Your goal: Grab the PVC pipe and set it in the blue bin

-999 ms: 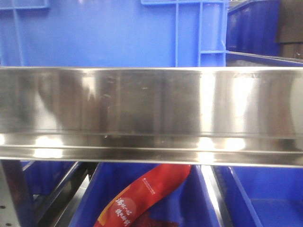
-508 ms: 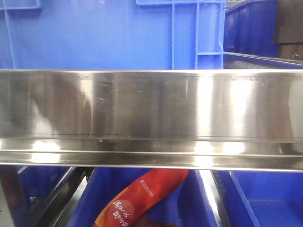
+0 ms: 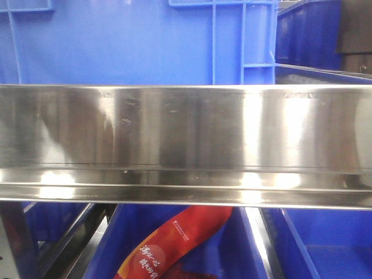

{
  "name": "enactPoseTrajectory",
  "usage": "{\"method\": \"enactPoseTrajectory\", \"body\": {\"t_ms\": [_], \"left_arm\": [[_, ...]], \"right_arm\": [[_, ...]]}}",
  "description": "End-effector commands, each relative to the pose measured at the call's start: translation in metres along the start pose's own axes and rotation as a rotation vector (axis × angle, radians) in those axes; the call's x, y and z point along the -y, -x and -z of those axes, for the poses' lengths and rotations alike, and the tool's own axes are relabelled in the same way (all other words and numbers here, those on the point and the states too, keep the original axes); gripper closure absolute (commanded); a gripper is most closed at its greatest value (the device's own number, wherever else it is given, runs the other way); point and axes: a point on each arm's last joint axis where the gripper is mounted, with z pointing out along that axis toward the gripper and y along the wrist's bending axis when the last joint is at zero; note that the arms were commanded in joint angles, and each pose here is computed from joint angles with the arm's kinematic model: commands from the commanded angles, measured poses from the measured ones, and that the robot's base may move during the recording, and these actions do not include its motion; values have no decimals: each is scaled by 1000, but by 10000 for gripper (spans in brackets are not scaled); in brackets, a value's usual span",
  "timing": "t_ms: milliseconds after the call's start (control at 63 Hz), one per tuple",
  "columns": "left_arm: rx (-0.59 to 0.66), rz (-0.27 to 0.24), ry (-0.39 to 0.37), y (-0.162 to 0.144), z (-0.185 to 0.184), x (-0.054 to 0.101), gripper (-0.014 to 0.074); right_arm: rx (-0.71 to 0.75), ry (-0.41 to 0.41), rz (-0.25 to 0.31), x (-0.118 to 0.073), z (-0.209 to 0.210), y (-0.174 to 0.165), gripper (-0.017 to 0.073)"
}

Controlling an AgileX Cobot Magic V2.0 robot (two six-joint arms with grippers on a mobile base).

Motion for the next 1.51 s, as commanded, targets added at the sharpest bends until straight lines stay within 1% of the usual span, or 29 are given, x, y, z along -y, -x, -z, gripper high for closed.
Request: {"method": "enactPoseTrajectory", "body": {"t_ms": [0, 286, 523, 619, 952, 1047, 1094, 1142, 1205, 1301, 1380, 1491], "left_arm": [[47, 5, 4, 4, 1, 0, 704], [59, 5, 4, 5, 1, 0, 704], [122, 5, 6, 11, 2, -1, 704], [126, 5, 6, 11, 2, -1, 704], [119, 9, 4, 10, 2, 0, 704], [144, 15, 2, 13, 1, 0, 704], [156, 52, -16, 14, 1, 1, 704], [168, 76, -27, 15, -1, 2, 704], [161, 78, -29, 17, -3, 2, 704], [140, 78, -30, 20, -7, 2, 704], [141, 79, -31, 26, -8, 2, 704], [163, 88, -43, 38, -7, 2, 704]], "right_arm": [[34, -10, 5, 1, 0, 3, 727], [34, -10, 5, 1, 0, 3, 727], [34, -10, 5, 1, 0, 3, 727], [34, -10, 5, 1, 0, 3, 727], [95, -20, 3, 2, 0, 8, 727], [113, -16, -8, 2, -1, 10, 727], [112, -6, -22, 1, -3, 11, 727], [107, 7, -41, 1, -6, 11, 727], [103, 26, -50, 0, -11, 13, 727], [119, 58, -39, -2, -19, 16, 727], [143, 94, -54, -4, -25, 20, 727], [128, 132, -66, -5, -36, 22, 727]]}}
